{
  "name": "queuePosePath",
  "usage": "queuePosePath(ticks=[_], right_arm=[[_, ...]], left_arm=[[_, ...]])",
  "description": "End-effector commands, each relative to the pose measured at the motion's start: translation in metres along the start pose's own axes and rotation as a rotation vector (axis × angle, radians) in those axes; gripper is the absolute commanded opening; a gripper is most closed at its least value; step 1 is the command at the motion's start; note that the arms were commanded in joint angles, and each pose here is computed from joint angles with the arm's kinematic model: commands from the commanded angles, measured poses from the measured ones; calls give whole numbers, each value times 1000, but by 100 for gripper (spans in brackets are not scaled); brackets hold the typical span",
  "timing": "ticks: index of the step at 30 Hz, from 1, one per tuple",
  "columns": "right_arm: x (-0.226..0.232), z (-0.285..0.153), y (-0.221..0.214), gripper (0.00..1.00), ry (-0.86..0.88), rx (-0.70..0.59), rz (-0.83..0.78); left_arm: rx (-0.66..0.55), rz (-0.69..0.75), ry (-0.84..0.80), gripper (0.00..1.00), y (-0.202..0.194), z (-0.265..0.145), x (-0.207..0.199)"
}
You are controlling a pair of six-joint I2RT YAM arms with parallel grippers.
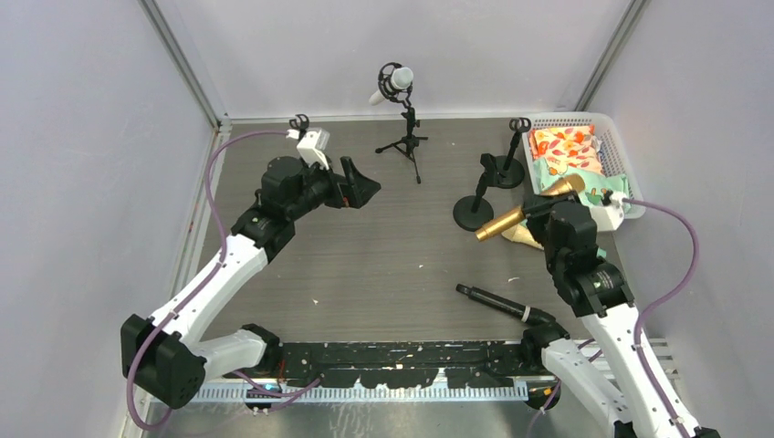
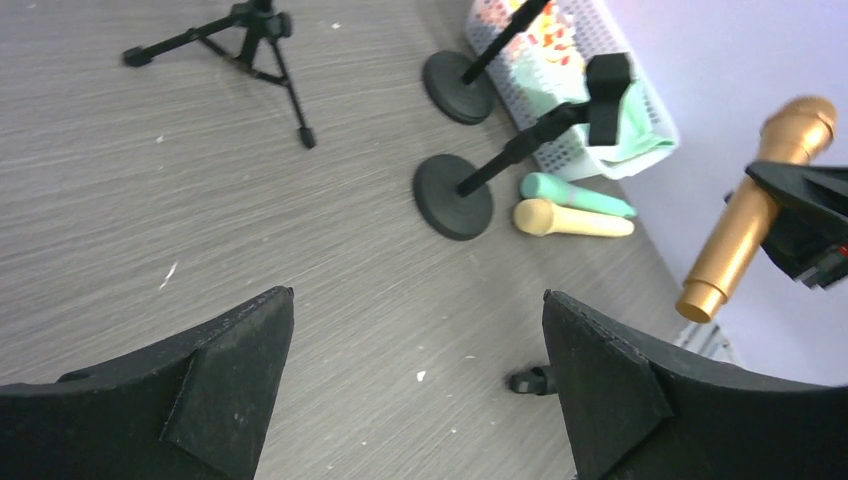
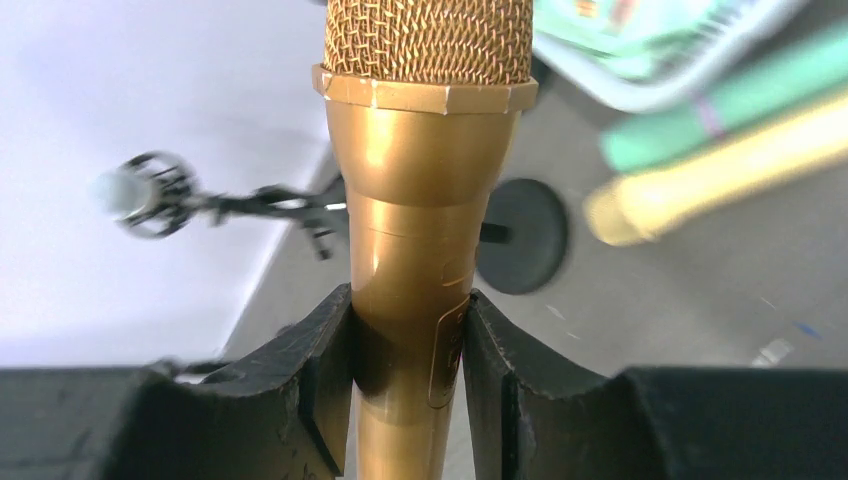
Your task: Attach the microphones to the stand
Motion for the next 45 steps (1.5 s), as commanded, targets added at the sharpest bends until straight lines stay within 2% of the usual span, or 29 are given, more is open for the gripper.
queuePosePath(ticks=[1,7,13,19,24,29,36,40,41,43,45], right_arm=[[99,-23,33,1,456,-85,-169],[174,-48,29,1,733,-90,-198],[238,-88,-19,2,953,-57,-292],[267,-115,-50,3,1110,21,-278],[277,-124,-62,5,1154,55,-277],[280,-134,-64,7,1205,88,-241],[270,-126,-78,22,1187,132,-219],[267,-120,-79,39,1136,149,-212],[265,-117,-78,49,1103,156,-213],[263,-109,-76,59,1030,166,-227],[263,-105,-72,66,985,192,-240]], left_arm=[[0,-20,-155,94,19,-15,-45],[-43,128,-224,96,16,-21,-94],[-92,147,-283,98,16,-21,-121],[-105,165,-268,99,15,-18,-120],[-82,167,-290,96,9,-16,-124],[-71,160,-269,83,4,-10,-119],[-92,141,-280,46,3,-5,-118],[-98,145,-283,22,4,-4,-120],[-99,152,-286,17,5,-4,-120],[-93,167,-288,6,4,-4,-120],[-81,185,-295,0,1,-4,-120]])
Point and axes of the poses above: each gripper's point midway between its finger pads, its own z axis out along the fingers, its own x axis along the line the jaws close on, y = z × x, the point moved 2 cm from there along -z, back along the fingers, and after that the axes turned 8 degrees about -z, right-handed, at the moved point
